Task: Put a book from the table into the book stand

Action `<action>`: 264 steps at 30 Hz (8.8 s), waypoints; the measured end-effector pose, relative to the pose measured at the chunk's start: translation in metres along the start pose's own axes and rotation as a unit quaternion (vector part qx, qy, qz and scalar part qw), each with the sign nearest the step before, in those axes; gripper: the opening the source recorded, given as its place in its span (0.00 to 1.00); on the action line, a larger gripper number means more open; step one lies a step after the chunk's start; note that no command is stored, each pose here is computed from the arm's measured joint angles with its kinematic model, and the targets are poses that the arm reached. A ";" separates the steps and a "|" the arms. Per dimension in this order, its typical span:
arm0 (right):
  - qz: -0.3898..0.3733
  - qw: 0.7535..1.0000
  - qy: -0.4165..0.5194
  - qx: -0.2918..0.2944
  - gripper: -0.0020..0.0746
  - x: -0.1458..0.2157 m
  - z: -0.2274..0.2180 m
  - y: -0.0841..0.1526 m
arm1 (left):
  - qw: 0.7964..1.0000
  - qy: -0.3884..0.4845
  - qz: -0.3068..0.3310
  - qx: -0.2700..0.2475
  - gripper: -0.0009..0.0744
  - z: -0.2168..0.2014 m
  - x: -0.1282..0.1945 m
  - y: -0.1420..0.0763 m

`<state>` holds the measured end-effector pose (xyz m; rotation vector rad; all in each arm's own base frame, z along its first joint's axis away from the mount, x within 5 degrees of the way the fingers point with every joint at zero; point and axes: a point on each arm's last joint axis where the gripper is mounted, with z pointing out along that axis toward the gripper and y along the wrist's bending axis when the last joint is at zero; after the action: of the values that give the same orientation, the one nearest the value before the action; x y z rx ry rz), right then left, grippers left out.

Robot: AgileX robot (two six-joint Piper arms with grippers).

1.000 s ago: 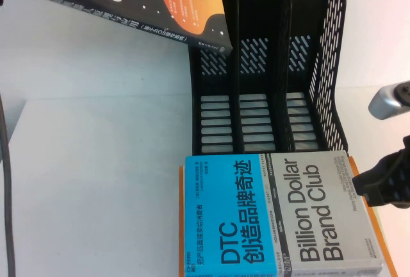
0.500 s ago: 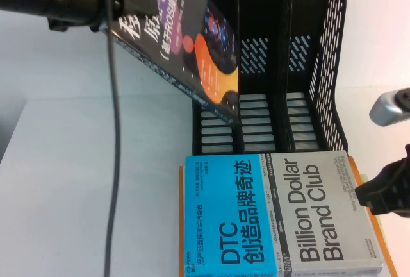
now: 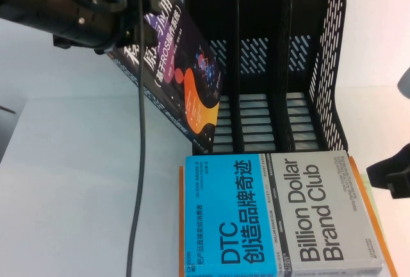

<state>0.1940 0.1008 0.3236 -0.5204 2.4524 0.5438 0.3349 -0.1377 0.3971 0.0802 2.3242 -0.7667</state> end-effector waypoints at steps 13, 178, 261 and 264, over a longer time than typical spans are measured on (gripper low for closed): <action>0.007 1.000 0.019 -0.005 0.02 0.003 -0.005 0.002 | 0.998 -0.037 0.028 -0.039 0.16 0.036 0.002 -0.008; 0.019 0.956 -0.260 0.136 0.02 0.182 -0.054 -0.022 | 0.925 -0.307 0.057 -0.214 0.01 -0.110 0.332 0.154; 0.092 0.902 -0.318 0.277 0.02 0.226 0.003 -0.060 | 0.932 -0.270 0.125 -0.206 0.01 -0.107 0.335 0.150; 0.082 0.904 -0.312 0.280 0.02 0.226 0.003 -0.060 | 0.932 -0.270 0.125 -0.206 0.01 -0.107 0.335 0.150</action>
<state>0.0513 -0.0027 0.1700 0.0984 1.8993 0.0267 0.0530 -0.0037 0.1758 -0.0202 1.8472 -0.1316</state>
